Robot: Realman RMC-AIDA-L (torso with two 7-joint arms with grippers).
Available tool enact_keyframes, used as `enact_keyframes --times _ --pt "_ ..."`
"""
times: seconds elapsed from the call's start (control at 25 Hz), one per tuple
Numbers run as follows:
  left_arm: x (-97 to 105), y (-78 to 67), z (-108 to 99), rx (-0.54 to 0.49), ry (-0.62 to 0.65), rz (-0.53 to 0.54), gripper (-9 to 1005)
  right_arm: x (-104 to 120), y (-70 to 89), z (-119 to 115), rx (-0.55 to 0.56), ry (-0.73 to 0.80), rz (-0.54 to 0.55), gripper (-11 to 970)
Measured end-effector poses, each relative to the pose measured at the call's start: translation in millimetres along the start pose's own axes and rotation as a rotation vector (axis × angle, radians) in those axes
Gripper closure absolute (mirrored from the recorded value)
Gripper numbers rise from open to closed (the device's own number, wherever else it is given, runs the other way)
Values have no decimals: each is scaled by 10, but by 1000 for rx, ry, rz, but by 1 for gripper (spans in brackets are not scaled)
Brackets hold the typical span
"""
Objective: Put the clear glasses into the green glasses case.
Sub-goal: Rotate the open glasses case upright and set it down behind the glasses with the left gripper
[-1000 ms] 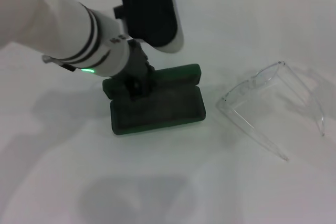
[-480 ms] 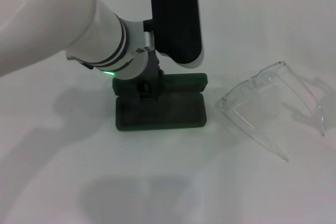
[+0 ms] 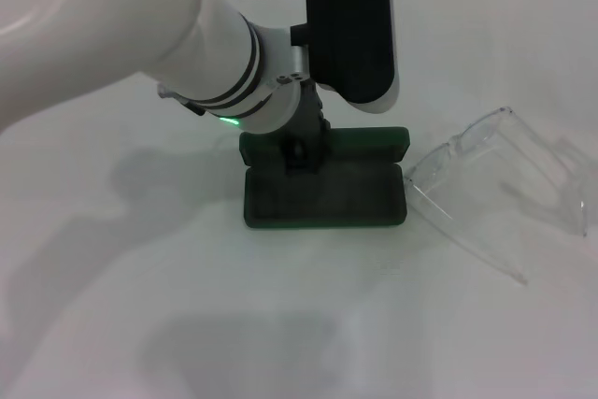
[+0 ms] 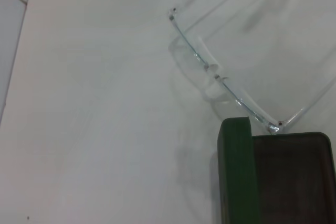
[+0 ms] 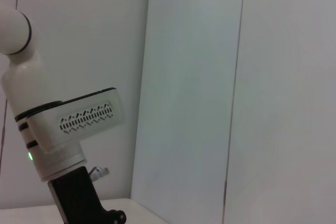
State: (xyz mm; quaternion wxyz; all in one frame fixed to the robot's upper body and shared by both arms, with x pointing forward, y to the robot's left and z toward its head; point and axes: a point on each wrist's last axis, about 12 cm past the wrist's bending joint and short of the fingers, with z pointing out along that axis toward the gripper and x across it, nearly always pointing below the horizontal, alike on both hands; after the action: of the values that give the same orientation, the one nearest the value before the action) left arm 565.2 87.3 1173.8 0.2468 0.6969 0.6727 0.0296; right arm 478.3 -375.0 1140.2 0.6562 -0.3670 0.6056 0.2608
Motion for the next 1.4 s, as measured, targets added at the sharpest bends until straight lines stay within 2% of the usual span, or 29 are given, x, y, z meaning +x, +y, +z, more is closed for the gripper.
enact_keyframes --times 0.4,1.4 --pt "-62 32 34 -32 -33 13 787 0 16 -11 -6 -2 2 99" --pt "-101 -42 69 -34 -47 34 777 -4 25 -11 -15 -6 2 99"
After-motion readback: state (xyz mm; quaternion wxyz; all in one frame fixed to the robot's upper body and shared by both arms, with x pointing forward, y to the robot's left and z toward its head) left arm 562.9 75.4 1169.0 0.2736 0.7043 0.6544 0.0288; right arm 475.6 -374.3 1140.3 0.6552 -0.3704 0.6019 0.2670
